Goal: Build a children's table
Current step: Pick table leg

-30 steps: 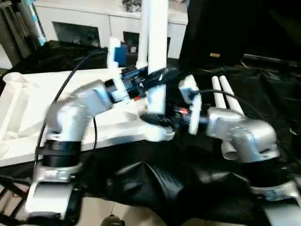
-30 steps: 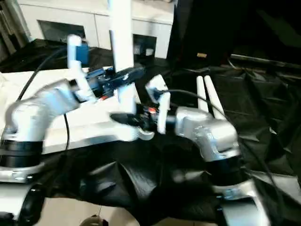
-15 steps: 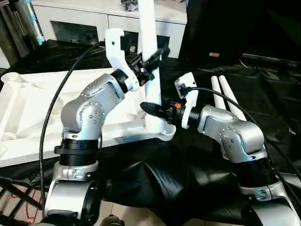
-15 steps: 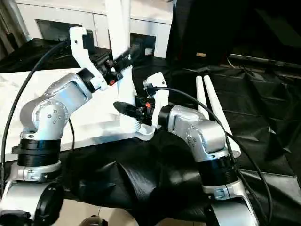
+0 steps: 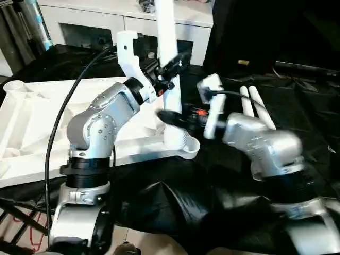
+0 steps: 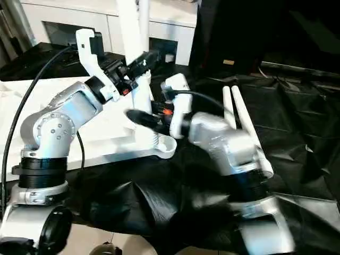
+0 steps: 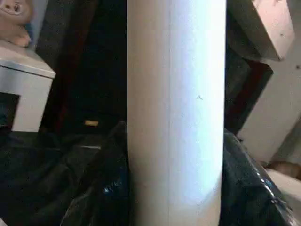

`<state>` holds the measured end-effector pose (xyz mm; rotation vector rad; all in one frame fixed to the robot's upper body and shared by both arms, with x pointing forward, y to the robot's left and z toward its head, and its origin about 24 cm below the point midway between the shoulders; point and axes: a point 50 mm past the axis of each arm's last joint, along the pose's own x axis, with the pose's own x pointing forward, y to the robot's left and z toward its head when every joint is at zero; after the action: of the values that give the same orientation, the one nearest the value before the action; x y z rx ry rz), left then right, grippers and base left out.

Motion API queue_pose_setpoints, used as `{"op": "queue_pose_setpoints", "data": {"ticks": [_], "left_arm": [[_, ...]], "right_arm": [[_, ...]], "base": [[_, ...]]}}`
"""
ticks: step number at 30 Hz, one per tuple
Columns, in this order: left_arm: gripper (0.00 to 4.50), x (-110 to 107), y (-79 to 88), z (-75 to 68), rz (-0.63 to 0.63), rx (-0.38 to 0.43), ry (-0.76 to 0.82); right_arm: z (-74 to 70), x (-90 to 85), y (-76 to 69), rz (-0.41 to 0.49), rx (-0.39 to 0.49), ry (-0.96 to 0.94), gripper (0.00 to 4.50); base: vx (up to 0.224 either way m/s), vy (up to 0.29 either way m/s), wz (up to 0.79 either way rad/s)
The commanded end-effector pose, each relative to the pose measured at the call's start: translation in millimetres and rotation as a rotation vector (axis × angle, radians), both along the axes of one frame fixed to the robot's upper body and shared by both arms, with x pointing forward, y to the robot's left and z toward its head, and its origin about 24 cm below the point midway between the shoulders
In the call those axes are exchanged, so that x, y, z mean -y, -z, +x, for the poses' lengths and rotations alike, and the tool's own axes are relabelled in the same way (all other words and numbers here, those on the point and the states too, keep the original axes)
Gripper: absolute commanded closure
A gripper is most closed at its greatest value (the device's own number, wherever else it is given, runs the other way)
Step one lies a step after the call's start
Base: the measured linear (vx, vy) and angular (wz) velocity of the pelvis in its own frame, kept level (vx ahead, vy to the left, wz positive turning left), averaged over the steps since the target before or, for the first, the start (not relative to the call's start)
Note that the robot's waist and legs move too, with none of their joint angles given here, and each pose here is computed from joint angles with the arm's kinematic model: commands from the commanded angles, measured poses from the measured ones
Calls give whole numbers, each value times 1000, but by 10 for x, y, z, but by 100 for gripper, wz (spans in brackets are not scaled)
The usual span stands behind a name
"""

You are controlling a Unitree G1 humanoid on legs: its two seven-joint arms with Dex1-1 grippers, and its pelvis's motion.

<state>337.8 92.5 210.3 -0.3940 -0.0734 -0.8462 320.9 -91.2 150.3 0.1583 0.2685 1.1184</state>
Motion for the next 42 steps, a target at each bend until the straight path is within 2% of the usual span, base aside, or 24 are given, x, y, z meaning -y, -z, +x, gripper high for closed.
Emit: {"op": "queue_pose_setpoints", "data": {"ticks": [1,5,14,29,42], "left_arm": [[267,74,-92,-49,6,39,81],[267,84,-99,-98,17,49,181],[267,150,-145,-230,7,80,349],[268,195,-154,-330,6,95,437],[268,189,-135,-306,15,86,436]], "right_arm": [[-12,59,-16,-16,-23,-44,133],[-88,126,-13,-46,-42,-139,133],[-172,108,59,-64,-92,-227,133],[-165,85,93,-34,-121,-247,133],[-178,74,43,11,-118,-278,133]], "base": [[0,0,0],[0,0,0],[0,0,0],[0,0,0],[0,0,0]]}}
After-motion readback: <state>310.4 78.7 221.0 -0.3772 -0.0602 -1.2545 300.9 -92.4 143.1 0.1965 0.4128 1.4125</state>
